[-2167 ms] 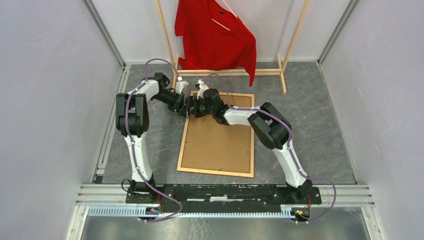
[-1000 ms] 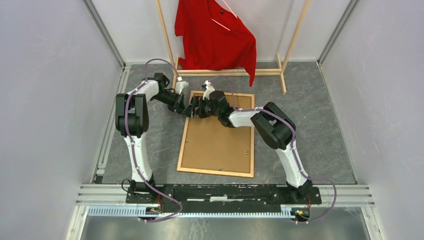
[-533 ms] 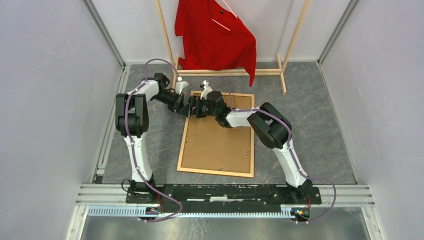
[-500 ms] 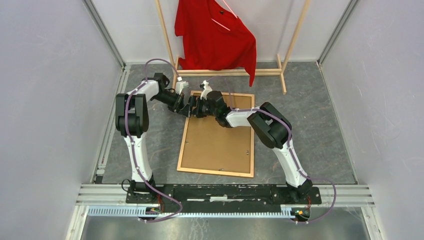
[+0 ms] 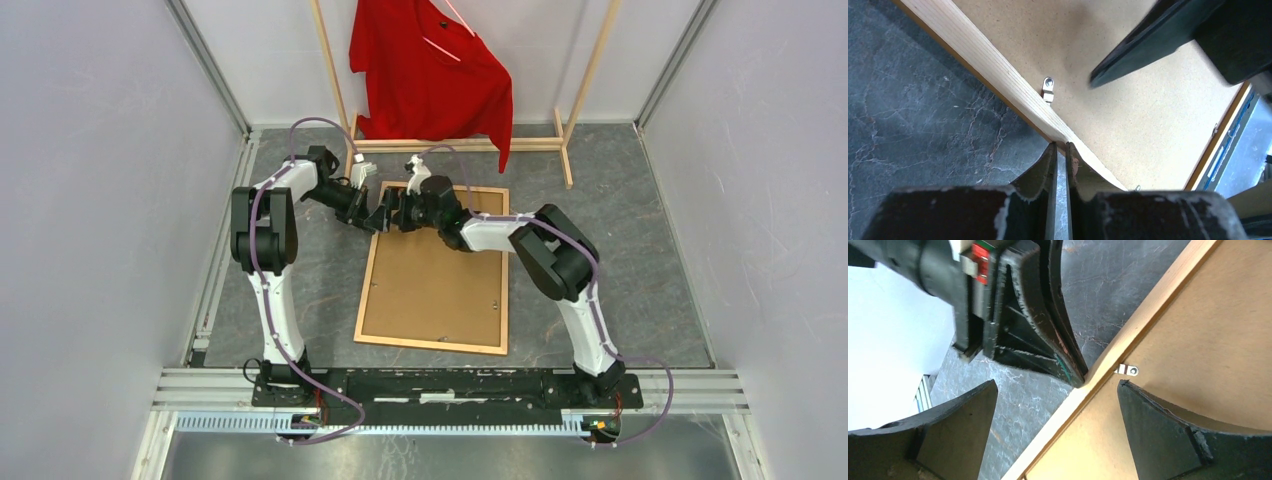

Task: Put the photo into the frame
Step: Install the photo frame at the center of the board.

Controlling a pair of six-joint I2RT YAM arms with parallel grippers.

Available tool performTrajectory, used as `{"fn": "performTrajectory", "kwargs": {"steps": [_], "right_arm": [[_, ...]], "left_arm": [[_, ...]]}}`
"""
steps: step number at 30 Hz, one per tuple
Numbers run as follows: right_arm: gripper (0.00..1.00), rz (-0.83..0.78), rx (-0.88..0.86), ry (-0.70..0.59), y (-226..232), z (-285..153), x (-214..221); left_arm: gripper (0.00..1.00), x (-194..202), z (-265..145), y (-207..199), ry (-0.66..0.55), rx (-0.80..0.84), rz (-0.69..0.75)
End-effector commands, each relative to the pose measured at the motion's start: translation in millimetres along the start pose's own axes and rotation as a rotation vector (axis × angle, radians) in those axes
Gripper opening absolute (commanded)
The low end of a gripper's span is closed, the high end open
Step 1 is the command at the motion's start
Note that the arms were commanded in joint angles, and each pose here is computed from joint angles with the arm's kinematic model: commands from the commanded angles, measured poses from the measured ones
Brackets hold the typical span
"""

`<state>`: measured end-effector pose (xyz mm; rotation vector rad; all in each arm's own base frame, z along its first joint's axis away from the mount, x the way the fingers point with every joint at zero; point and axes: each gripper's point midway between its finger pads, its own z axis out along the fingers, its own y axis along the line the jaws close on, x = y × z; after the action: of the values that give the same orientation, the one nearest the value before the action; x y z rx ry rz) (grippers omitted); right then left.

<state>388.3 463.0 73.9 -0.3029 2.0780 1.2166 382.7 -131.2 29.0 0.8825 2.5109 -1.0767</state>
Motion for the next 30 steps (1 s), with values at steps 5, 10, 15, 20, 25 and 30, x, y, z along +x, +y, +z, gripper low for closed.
{"fn": "performTrajectory", "kwargs": {"steps": [5,10,15,20,25,30], "right_arm": [[0.98,-0.114,0.138,-0.135,-33,-57,-72],[0.98,-0.094,0.213,-0.130,-69,-64,-76],[0.98,-0.089,0.246,-0.114,-89,-58,-76],[0.98,-0.079,0.252,-0.102,-97,-50,-73],[0.98,-0.065,0.264,-0.092,-106,-42,-70],[0.98,-0.048,0.276,-0.097,-116,-35,-71]], "left_arm": [[0.16,30,5,4,0.113,-0.022,-0.036],[0.16,31,7,5,0.114,-0.020,-0.037],[0.15,31,7,5,0.115,-0.020,-0.037],[0.15,32,7,5,0.118,-0.021,-0.039],[0.15,32,7,5,0.118,-0.023,-0.037],[0.15,32,6,6,0.120,-0.027,-0.035]]}}
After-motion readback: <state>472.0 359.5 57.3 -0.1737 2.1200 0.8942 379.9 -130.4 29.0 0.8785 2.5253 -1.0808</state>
